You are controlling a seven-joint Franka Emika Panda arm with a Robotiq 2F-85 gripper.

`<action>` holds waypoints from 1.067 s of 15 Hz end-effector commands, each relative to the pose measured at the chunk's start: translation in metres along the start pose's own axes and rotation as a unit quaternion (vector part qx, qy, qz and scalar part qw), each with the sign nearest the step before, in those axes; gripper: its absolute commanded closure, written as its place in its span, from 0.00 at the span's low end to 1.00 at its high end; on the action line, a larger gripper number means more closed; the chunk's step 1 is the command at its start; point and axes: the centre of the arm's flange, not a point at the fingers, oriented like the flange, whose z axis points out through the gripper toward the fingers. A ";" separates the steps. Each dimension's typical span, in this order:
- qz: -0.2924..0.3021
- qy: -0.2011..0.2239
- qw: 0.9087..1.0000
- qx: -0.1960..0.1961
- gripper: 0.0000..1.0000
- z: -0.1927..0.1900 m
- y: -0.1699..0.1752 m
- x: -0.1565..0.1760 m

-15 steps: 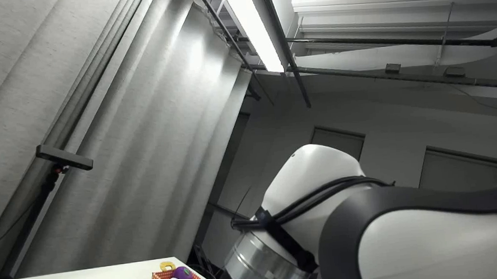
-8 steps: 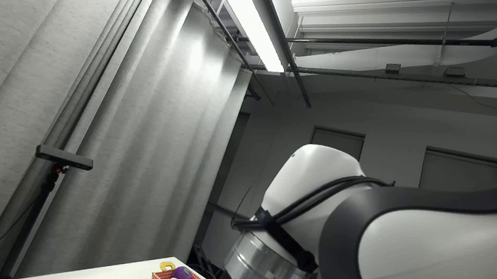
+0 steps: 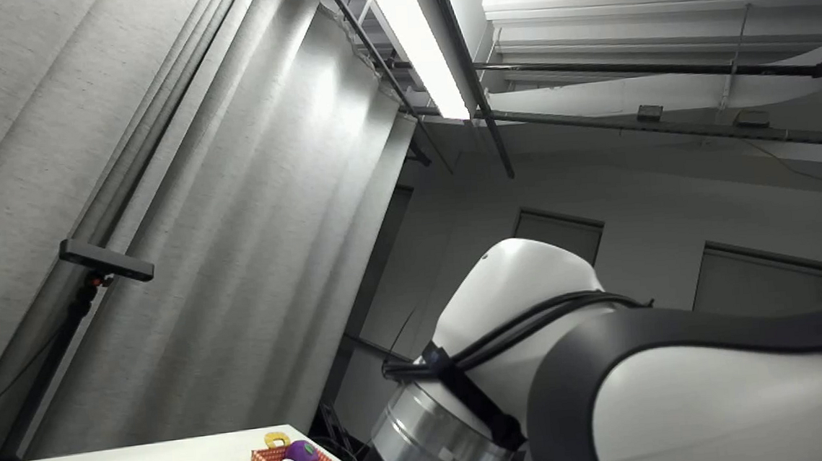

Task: Put the fake burger on the tray

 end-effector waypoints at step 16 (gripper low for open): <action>0.007 0.027 0.999 -0.018 0.00 0.013 0.017 0.036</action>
